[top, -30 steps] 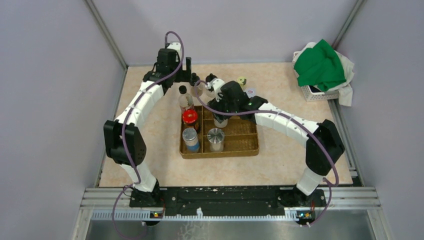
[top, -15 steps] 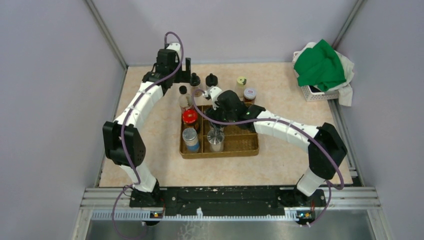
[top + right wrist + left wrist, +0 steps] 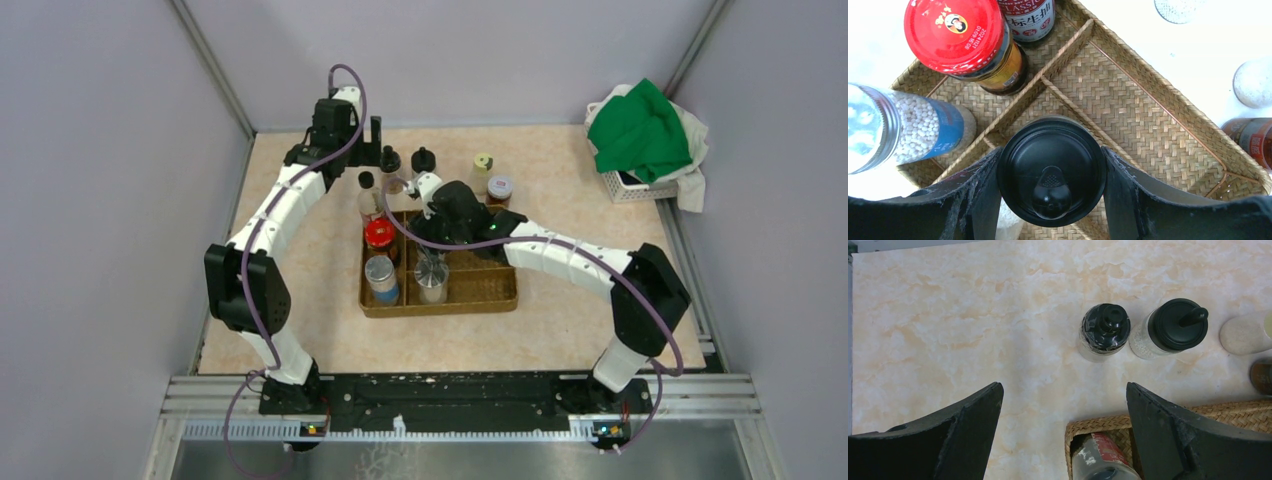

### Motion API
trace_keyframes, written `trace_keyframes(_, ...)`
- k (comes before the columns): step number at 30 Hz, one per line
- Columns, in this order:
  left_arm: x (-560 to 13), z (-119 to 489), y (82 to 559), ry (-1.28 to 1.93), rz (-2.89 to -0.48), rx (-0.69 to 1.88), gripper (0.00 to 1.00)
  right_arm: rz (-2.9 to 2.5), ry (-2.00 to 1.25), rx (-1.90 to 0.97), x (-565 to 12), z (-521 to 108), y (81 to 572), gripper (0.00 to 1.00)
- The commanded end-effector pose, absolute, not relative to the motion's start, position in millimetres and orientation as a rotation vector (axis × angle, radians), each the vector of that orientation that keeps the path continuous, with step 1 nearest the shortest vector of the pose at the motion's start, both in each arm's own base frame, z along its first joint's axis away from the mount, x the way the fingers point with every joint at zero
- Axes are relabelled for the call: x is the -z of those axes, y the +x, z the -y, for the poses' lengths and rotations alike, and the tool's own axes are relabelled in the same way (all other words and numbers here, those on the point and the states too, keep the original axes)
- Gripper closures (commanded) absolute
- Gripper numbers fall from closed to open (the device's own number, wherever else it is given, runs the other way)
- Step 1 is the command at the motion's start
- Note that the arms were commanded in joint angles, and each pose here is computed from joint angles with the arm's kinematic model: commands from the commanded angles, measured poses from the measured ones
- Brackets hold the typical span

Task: Organize the condiment bottles
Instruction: Place the bottle in the storage box.

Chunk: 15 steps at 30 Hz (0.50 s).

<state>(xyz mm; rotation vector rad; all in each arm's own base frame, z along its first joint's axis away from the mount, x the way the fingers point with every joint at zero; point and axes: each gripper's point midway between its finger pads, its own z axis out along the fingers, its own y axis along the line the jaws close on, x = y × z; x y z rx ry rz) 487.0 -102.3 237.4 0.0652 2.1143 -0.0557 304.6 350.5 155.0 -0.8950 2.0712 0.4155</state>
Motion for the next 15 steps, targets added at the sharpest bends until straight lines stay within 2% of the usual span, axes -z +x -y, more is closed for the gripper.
trace_keyframes(1, -261, 99, 483, 0.047, -2.054, 0.061, 0.01, -1.966, -0.844, -0.452, -182, -370, 319, 0.64)
trace_keyframes(15, -261, 99, 484, 0.048, -2.052, 0.063, 0.01, -1.995, -0.839, -0.435, -161, -377, 327, 0.64)
